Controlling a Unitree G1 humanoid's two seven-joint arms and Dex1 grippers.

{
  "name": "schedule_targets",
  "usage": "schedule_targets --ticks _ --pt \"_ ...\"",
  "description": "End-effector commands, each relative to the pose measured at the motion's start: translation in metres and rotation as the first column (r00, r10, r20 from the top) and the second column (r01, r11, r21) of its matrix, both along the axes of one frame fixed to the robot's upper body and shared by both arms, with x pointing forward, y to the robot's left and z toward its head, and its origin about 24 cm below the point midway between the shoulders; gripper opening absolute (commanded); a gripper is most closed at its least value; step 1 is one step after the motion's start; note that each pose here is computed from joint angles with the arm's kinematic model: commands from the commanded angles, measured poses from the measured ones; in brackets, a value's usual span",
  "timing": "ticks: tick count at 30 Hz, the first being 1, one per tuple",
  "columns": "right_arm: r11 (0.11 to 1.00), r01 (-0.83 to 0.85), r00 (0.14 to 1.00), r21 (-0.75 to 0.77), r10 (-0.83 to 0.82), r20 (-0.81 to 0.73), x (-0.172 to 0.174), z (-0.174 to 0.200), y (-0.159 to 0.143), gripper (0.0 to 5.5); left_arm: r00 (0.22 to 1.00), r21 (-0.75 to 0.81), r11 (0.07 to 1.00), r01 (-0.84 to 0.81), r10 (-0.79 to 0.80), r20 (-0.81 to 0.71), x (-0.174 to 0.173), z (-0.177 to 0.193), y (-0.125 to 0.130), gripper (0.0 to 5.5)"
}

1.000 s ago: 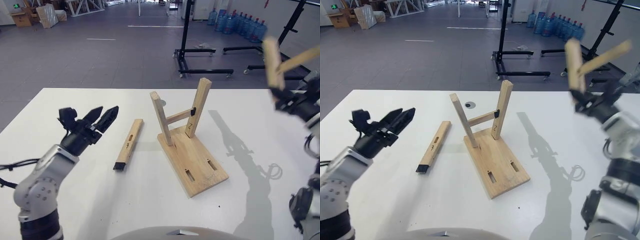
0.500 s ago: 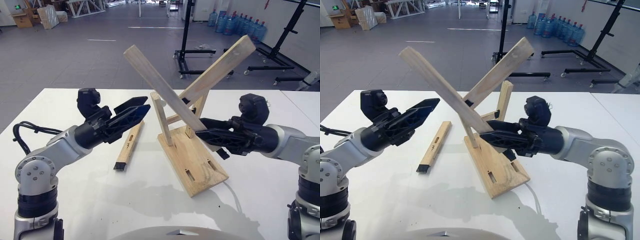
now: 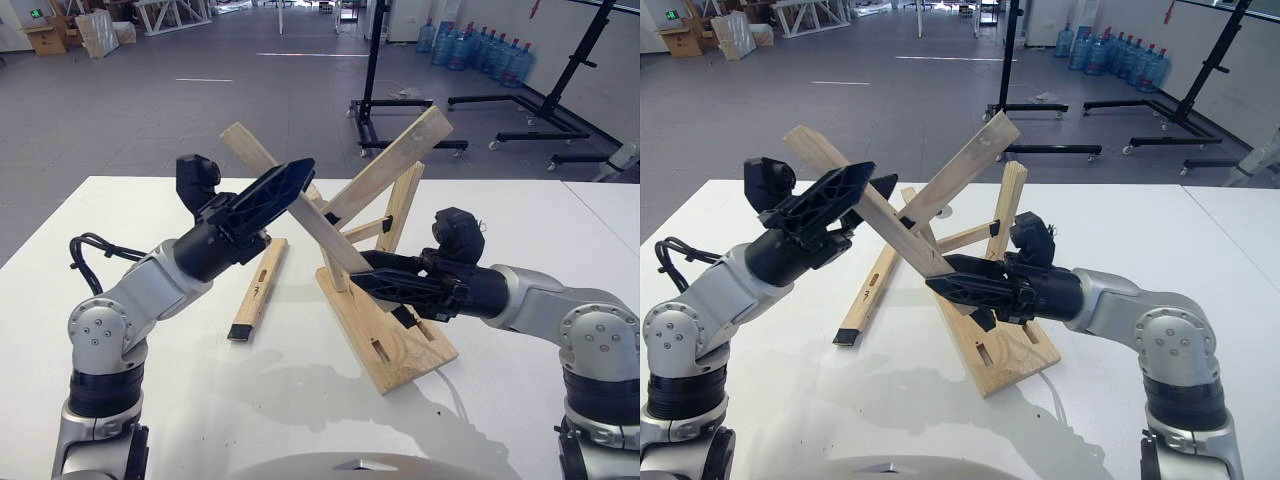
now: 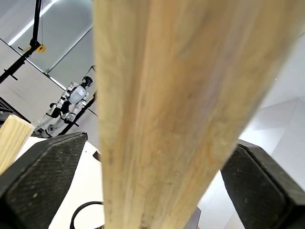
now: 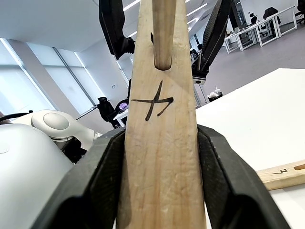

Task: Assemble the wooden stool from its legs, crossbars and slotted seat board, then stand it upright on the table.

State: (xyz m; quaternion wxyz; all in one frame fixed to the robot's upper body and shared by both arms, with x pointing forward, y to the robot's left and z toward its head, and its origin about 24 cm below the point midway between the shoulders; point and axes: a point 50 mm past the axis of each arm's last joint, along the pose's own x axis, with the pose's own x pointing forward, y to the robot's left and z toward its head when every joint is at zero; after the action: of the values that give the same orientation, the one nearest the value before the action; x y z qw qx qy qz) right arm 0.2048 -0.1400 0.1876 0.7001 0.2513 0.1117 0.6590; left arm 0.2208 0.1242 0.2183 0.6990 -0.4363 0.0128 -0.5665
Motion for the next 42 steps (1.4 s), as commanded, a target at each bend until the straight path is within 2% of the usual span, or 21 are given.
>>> schedule_targets --ticks 1,10,28,36,37,42 --pt "1.0 0.018 1.0 0.007 -0.019 0.016 0.001 0.002 0.0 2.06 1.0 0.028 1.0 -0.011 0.011 0.004 0.002 -0.001 0.002 4.75" --pt "1.0 0.029 1.0 0.01 -0.029 0.005 0.001 -0.001 -0.001 2.06 1.0 0.015 1.0 -0.012 0.013 -0.003 0.002 0.0 0.007 4.75" --pt "0.999 0.047 0.999 0.005 -0.047 -0.003 0.004 -0.003 0.001 2.06 0.999 0.041 0.999 -0.033 0.033 -0.011 0.003 -0.004 0.007 2.17" --pt "0.997 0.075 0.997 0.004 -0.075 0.019 0.007 -0.004 0.003 2.06 0.998 0.061 0.997 -0.054 0.056 -0.027 0.005 -0.007 0.009 2.13" --pt "0.997 0.079 0.996 0.0 -0.079 0.028 0.007 -0.004 0.003 2.43 0.998 0.064 0.996 -0.057 0.059 -0.029 0.006 -0.008 0.009 2.13" --pt "0.995 0.084 0.996 -0.045 -0.083 0.037 0.008 -0.01 0.003 3.25 0.996 0.102 0.991 -0.086 0.089 -0.023 0.008 -0.013 0.011 2.07"
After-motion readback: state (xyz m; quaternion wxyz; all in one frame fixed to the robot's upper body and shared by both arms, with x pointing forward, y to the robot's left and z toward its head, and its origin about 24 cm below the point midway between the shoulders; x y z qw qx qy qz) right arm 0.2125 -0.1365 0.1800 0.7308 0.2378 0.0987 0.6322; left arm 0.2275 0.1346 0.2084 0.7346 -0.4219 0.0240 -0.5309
